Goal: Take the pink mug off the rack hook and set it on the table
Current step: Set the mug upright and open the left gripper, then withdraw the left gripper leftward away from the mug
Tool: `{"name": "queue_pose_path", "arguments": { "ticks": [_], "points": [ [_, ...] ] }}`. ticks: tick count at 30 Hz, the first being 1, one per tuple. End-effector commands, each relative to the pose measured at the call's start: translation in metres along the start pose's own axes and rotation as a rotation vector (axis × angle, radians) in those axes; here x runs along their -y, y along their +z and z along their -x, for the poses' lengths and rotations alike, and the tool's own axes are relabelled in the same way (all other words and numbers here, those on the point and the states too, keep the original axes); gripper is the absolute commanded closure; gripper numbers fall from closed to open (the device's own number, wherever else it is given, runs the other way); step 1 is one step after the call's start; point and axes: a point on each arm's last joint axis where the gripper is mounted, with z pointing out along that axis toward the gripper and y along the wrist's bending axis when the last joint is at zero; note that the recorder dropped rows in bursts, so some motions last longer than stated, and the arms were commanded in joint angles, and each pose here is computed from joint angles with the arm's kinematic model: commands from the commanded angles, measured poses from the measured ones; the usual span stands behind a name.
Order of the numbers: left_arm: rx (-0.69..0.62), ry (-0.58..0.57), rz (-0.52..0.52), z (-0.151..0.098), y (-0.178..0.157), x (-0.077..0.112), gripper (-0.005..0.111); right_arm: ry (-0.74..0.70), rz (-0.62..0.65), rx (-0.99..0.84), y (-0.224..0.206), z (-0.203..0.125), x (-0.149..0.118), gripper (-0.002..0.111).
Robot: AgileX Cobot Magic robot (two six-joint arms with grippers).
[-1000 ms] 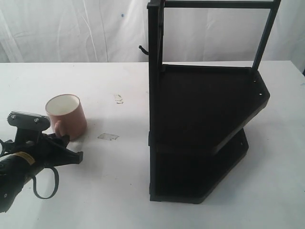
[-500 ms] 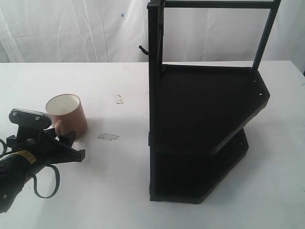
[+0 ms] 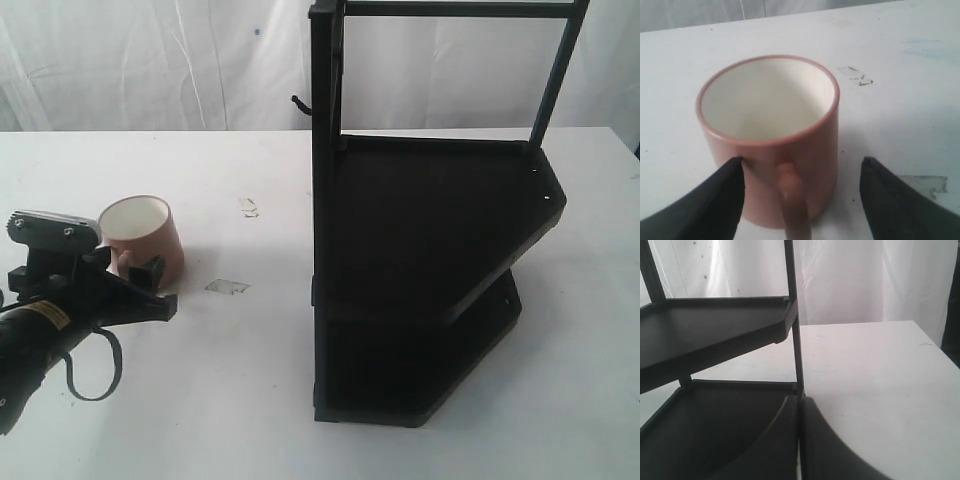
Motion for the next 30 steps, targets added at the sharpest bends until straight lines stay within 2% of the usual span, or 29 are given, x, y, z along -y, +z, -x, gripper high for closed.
{"name": "queue_pose_path", "arguments": {
  "ticks": [1, 3, 8, 18, 30],
  "points": [
    [0.014, -0.009, 0.004, 0.01, -0.006, -0.001, 0.038, -0.003, 0.0, 0.008, 0.0, -0.001, 0.0, 0.108],
    [0.028, -0.011, 0.004, 0.013, -0.007, -0.001, 0.038, -0.003, 0.0, 0.008, 0.0, -0.001, 0.0, 0.108],
    [-0.076, -0.035, 0.027, 0.004, -0.008, -0.003, 0.039, -0.003, 0.0, 0.008, 0.0, -0.001, 0.0, 0.108],
    [-0.124, -0.022, 0.019, 0.001, -0.009, -0.003, 0.04, -0.003, 0.0, 0.008, 0.0, -0.001, 0.0, 0.108],
    [-0.083, -0.004, -0.02, 0.04, -0.034, -0.002, 0.04, -0.003, 0.0, 0.008, 0.0, -0.001, 0.0, 0.108]
  ]
}}
